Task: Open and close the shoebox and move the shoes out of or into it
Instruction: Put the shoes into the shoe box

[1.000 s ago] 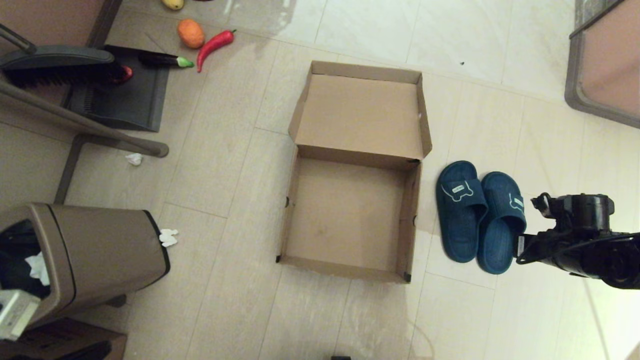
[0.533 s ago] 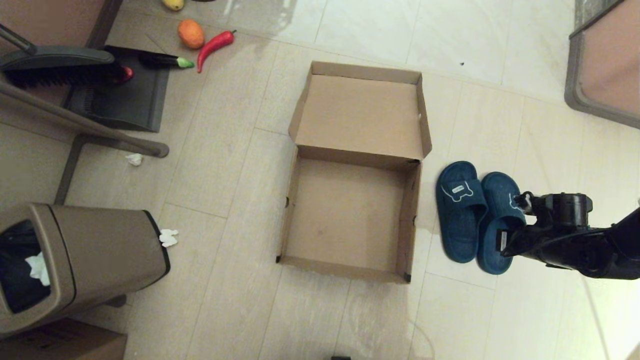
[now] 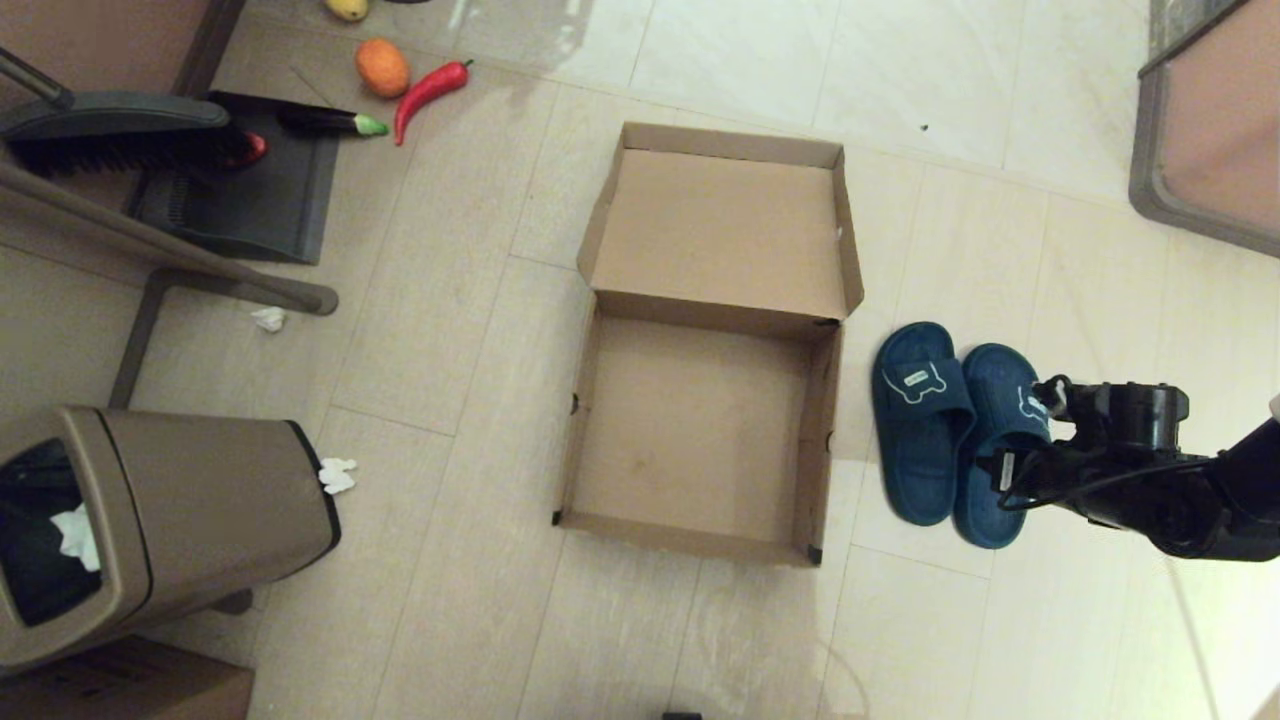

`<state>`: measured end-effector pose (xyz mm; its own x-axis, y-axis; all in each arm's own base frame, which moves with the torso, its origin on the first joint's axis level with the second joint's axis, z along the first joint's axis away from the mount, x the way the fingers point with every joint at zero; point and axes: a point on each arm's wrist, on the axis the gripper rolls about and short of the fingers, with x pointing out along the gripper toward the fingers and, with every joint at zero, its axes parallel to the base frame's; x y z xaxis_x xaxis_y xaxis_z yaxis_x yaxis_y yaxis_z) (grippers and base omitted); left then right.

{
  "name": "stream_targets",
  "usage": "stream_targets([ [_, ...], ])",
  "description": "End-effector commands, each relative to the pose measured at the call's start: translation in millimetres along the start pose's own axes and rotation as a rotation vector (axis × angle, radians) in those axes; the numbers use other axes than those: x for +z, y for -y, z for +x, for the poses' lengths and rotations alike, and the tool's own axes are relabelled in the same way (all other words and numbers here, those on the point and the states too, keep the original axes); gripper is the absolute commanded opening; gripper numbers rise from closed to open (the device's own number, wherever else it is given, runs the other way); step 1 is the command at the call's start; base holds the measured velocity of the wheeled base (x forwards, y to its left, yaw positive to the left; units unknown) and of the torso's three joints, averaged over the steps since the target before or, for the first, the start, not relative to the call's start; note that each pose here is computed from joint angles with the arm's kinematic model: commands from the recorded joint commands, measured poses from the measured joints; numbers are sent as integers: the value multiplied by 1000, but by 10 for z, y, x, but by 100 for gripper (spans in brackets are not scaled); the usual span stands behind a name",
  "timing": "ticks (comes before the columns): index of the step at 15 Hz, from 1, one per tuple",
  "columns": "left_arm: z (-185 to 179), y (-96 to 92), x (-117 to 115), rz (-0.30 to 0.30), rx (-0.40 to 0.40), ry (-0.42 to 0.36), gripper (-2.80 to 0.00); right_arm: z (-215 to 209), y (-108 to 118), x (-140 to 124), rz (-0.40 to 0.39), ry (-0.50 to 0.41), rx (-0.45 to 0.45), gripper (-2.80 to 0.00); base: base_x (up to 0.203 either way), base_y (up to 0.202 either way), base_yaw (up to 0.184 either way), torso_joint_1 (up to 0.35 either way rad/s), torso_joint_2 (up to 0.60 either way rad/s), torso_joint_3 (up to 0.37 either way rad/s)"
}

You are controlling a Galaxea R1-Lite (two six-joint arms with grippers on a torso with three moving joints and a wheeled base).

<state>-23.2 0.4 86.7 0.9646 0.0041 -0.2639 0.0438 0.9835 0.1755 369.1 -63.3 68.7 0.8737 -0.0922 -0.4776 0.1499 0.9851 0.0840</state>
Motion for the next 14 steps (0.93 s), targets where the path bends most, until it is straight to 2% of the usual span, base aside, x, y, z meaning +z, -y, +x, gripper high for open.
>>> stream_targets([
  [1, -18, 16, -33, 1, -37, 24, -280, -1, 5, 5, -3, 5, -1, 0, 0, 0, 0, 0, 0, 0],
  [3, -28, 30, -86, 1, -51, 48, -280, 43, 8, -10, -1, 2, -1, 0, 0, 0, 0, 0, 0, 0],
  [8, -8, 34, -105, -30, -17, 206, -280, 328, 24, -68, -1, 11, 2, 0, 0, 0, 0, 0, 0, 0],
  [11, -1, 34, -109, -90, -19, 209, -280, 643, 39, 38, -16, 130, 0, 0, 0, 0, 0, 0, 0, 0],
  [14, -1, 34, -109, -92, -19, 209, -280, 792, 16, 137, -25, 170, 1, 0, 0, 0, 0, 0, 0, 0],
])
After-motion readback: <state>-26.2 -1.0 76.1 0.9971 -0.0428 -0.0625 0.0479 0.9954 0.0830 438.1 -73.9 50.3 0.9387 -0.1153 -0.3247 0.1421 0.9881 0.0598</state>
